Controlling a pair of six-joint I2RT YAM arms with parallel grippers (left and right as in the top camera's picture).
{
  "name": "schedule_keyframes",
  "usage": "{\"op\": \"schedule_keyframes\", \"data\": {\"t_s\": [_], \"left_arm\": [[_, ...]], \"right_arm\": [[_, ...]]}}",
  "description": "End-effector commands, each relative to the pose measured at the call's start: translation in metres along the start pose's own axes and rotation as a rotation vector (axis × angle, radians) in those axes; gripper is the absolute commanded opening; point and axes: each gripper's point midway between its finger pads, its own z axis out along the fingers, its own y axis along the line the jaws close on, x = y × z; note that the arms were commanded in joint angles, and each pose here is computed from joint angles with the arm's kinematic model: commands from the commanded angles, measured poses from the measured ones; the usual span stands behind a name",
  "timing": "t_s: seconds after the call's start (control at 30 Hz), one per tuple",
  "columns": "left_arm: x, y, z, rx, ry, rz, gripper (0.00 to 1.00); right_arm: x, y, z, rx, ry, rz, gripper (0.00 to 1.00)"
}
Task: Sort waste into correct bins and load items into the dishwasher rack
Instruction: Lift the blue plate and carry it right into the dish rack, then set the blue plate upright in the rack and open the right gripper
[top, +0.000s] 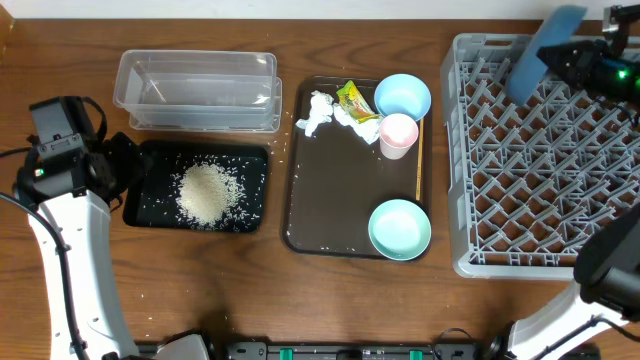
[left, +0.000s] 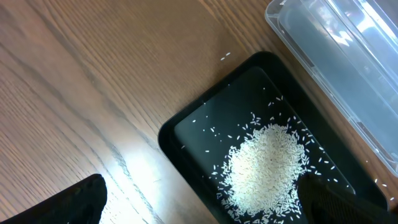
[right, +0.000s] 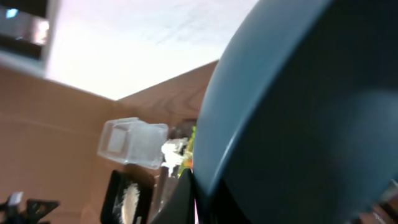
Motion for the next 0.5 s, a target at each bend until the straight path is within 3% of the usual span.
{"op": "schedule_keyframes", "data": {"t_s": [0.0,0.17,0.47], "left_arm": [[-0.007,0.001,-0.006,-0.003,-0.024,-0.009,1.0],[-0.007,0.001,-0.006,-0.003,-0.024,-0.009,1.0],[-0.007,0.001,-0.006,-0.003,-0.024,-0.009,1.0]], "right_arm": [[0.003,-0.046,-0.018,0.281,-0.032,0.085,0.04],[0.008,-0.056,-0.036,0.428,-0.047,0.135,0.06],[0.011,-0.058,-0.05,0.485,-0.057,0.156,0.12]]}}
